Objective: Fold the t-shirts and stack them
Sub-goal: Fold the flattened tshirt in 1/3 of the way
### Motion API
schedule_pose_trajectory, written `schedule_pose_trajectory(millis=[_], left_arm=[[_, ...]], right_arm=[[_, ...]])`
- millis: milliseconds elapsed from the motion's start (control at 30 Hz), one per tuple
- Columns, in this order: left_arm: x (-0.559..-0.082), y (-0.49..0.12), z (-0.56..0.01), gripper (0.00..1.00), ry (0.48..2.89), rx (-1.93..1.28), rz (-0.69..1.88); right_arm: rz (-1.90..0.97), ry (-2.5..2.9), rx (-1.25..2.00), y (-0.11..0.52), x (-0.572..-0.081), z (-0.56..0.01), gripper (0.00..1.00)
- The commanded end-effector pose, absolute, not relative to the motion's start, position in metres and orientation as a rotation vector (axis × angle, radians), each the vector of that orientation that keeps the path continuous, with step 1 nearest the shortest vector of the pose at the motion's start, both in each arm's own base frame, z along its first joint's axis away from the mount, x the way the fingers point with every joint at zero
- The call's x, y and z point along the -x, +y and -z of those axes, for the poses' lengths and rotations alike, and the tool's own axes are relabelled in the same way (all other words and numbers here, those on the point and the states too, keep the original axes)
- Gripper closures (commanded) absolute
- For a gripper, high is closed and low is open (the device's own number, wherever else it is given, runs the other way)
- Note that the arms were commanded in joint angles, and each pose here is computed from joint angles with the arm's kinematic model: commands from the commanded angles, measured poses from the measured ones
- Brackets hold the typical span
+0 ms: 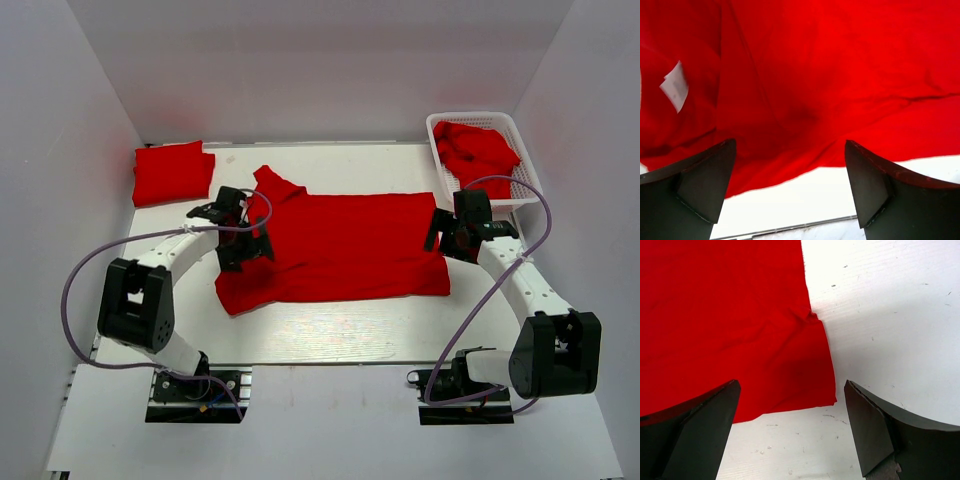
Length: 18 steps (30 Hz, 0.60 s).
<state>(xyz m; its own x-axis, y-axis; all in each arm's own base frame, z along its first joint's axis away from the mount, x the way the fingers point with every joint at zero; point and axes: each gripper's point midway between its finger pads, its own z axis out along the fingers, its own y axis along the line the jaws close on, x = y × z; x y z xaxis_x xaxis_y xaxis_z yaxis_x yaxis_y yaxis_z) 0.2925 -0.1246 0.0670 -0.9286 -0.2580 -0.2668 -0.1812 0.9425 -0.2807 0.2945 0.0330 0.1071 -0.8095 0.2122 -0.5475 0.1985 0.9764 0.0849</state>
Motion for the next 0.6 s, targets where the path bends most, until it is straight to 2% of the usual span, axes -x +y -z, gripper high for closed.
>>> schedule_pose_trajectory(millis=[0, 333, 567], left_arm=[[-0.295, -0.127, -0.057, 0.02, 2.803, 0.364, 0.348], [-0.317, -0.115, -0.055, 0.03, 2.769, 0.402, 0.137], [-0.299, -0.108, -0.031, 0.03, 2.912, 0.291, -0.036]], right_arm=[[-0.017, 2.523, -0.278, 0.031, -0.299, -0.113, 0.10], [-0.004, 2.547, -0.290, 0.030, -0.298, -0.105, 0.10], [0.026, 2.569, -0.302, 0.026, -0.293, -0.096, 0.10]])
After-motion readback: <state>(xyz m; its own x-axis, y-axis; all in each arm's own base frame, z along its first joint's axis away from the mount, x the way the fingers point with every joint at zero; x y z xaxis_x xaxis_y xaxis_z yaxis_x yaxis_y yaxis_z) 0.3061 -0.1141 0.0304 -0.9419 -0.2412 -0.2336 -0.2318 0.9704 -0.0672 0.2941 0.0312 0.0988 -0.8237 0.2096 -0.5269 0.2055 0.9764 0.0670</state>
